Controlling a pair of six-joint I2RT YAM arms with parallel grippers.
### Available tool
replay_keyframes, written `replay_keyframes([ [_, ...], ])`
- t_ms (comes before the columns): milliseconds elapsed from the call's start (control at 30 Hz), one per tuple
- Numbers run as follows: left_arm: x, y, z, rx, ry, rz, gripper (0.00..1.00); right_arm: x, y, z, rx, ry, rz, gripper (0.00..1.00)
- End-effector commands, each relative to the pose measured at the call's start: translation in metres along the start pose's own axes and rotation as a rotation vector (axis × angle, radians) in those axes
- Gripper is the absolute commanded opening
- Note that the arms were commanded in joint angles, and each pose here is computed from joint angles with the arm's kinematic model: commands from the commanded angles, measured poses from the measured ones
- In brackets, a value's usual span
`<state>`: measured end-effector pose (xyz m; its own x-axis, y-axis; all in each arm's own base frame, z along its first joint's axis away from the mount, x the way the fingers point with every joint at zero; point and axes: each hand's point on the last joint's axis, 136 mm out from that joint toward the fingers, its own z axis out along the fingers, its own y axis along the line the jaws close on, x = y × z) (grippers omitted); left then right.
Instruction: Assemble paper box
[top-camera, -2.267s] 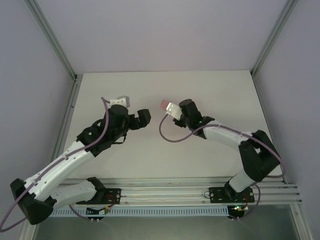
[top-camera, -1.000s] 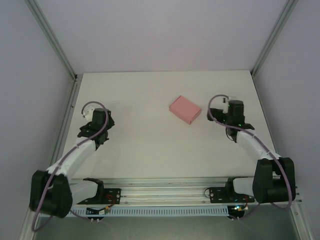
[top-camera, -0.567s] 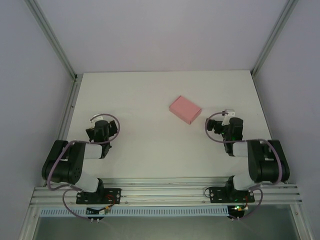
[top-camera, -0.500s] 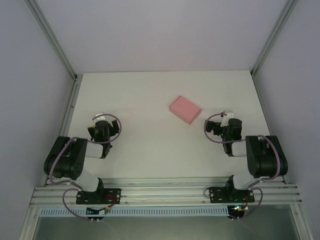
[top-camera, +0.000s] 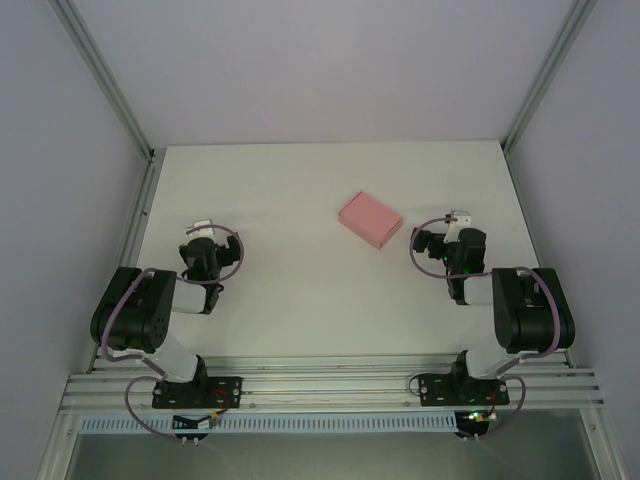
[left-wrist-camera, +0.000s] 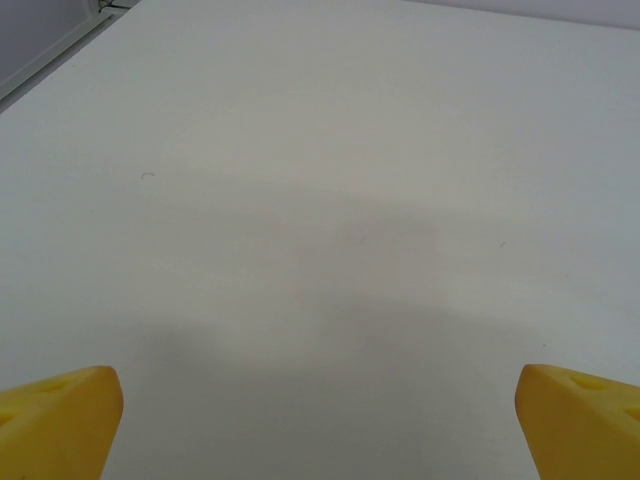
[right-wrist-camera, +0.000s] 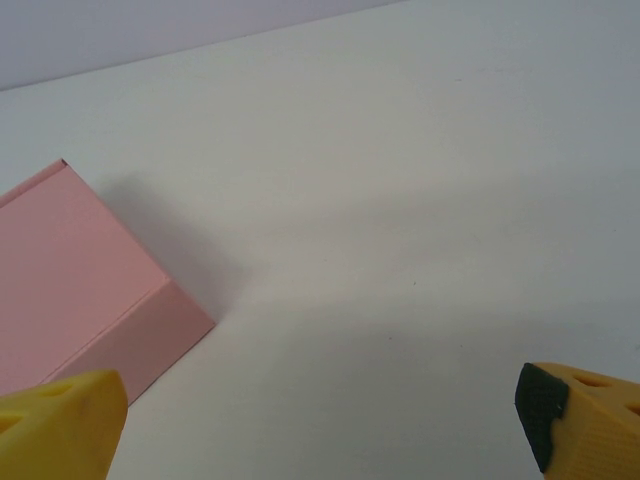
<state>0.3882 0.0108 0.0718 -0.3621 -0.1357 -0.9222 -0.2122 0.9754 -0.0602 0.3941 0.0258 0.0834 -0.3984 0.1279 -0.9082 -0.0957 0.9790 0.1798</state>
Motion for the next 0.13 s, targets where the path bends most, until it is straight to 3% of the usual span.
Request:
replay_keyframes([
  [0,-0.0151,-0.0015,0.0016,0.013,-0.047,-0.002,1.0,-0.013,0.0028,-0.0002,-0.015,-0.044,0.002,1.0],
  [100,-0.0148,-0.0016,0.0016,0.013,-0.047,-0.001,1.0,-0.0133,0.0031,-0.0001,-0.016,-0.044,0.003,1.0],
])
